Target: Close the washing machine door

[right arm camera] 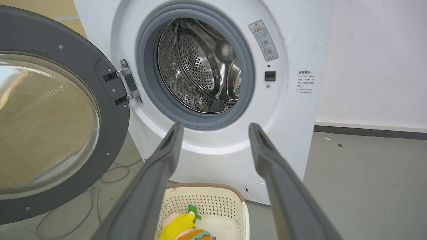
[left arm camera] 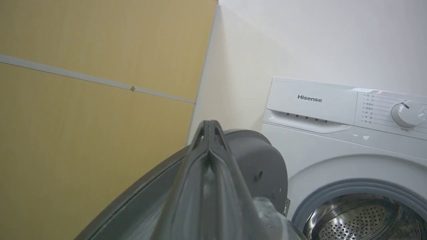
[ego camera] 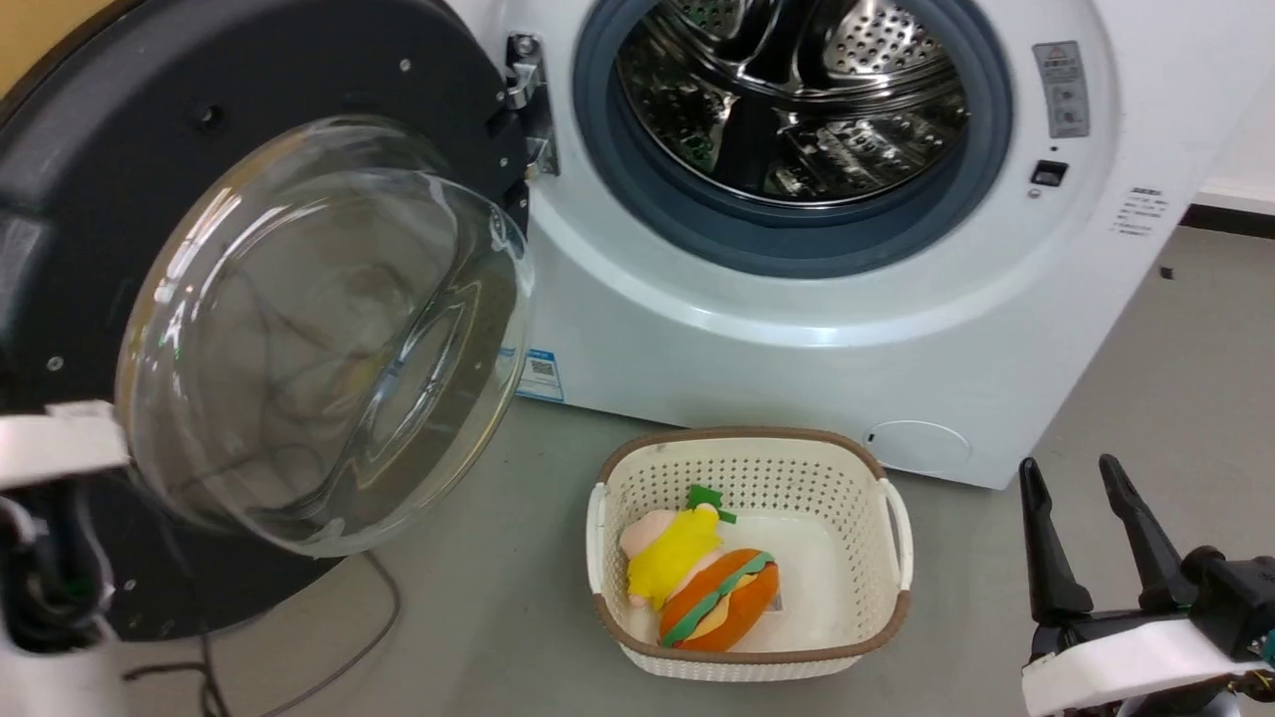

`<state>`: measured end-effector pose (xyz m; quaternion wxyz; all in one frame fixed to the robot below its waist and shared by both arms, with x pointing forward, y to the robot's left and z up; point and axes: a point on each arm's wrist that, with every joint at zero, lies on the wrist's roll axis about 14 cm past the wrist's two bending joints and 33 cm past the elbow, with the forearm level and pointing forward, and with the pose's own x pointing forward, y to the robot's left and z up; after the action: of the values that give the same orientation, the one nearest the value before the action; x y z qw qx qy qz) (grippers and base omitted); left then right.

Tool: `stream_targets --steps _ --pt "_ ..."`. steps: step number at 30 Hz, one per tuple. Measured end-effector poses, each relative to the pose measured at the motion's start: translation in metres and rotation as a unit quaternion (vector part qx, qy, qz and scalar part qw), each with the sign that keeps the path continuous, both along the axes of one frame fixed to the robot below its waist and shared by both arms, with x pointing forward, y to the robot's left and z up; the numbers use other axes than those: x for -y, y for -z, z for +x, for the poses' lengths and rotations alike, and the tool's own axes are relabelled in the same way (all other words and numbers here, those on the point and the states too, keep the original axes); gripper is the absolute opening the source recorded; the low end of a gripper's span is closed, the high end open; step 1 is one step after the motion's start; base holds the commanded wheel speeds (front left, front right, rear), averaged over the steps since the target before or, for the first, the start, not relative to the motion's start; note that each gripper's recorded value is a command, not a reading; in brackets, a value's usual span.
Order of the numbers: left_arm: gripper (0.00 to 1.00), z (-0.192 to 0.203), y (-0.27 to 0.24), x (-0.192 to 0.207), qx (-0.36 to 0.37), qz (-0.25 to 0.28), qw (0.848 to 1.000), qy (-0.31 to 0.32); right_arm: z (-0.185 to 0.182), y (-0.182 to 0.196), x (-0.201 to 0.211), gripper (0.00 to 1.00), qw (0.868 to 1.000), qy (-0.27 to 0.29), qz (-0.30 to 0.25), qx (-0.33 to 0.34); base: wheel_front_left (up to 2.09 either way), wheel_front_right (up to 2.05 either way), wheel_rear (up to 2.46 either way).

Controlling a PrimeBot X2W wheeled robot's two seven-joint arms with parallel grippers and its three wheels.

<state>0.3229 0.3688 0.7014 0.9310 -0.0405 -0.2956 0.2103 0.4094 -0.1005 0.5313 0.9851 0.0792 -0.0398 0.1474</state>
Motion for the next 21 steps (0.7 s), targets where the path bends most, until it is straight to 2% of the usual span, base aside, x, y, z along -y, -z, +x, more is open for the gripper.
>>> stream_targets --steps 10,16,21 --pt "0.0 -0.023 -0.01 -0.069 0.006 -0.051 0.997 -0.057 0.009 0.008 -0.015 1.0 1.0 -0.019 0.013 -0.007 0.0 0.0 0.0" --pt "0.0 -0.025 0.023 -0.103 -0.055 -0.16 0.984 -0.056 0.014 0.013 -0.022 1.0 0.999 -0.028 0.021 -0.009 0.0 0.0 0.0" --pt "0.0 -0.029 0.045 -0.118 -0.093 -0.228 0.969 -0.04 0.017 0.017 -0.028 1.0 0.999 -0.035 0.027 -0.013 0.0 0.0 0.0"
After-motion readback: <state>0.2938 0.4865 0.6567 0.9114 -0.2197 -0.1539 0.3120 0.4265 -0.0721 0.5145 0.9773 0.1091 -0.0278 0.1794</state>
